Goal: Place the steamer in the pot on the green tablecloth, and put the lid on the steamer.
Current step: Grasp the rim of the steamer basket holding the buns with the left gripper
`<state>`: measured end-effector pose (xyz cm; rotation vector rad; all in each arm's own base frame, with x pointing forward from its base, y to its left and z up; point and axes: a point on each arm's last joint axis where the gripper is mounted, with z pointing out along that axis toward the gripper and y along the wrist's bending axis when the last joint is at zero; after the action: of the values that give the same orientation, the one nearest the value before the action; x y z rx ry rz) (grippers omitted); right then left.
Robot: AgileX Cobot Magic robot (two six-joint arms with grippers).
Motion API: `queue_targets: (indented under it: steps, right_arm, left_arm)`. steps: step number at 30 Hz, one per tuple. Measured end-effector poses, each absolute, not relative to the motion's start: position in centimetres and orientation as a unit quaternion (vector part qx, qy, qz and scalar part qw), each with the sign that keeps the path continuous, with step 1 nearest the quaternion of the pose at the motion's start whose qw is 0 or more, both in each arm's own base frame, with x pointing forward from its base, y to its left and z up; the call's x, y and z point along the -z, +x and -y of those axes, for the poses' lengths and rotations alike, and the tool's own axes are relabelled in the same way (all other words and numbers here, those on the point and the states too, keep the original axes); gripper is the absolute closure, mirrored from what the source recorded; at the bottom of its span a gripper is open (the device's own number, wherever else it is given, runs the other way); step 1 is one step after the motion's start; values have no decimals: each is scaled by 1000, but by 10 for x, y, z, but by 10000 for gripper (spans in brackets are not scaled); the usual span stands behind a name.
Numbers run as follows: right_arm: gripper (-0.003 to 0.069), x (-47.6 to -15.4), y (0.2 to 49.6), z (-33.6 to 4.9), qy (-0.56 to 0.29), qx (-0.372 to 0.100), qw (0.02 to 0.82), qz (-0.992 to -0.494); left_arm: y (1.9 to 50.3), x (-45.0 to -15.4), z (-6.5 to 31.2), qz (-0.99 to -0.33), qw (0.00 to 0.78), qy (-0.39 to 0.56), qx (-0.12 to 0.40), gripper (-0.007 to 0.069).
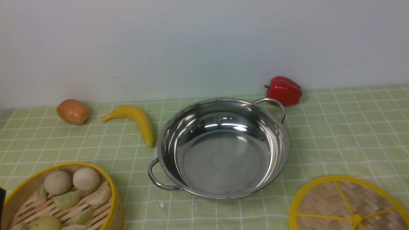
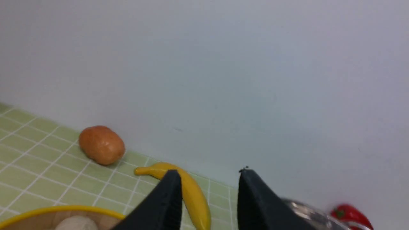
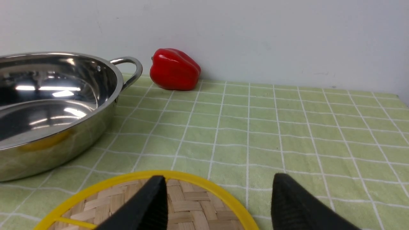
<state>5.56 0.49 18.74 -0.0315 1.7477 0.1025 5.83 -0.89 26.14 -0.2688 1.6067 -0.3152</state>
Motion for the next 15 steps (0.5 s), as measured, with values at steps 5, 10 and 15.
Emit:
queue_targets:
  steps: [5, 10, 15]
  right_arm:
    - [221, -187, 56, -5, -14, -45, 641, -766]
    - [221, -187, 56, -5, -14, -45, 641, -766]
    - [221, -187, 56, -5, -14, -45, 641, -766]
  left_arm:
    - [79, -292, 17, -851, 512, -9, 117, 382]
    - [112, -300, 9, -936, 322, 129, 63, 382]
    - [149, -293, 4, -953, 229, 178, 86, 382]
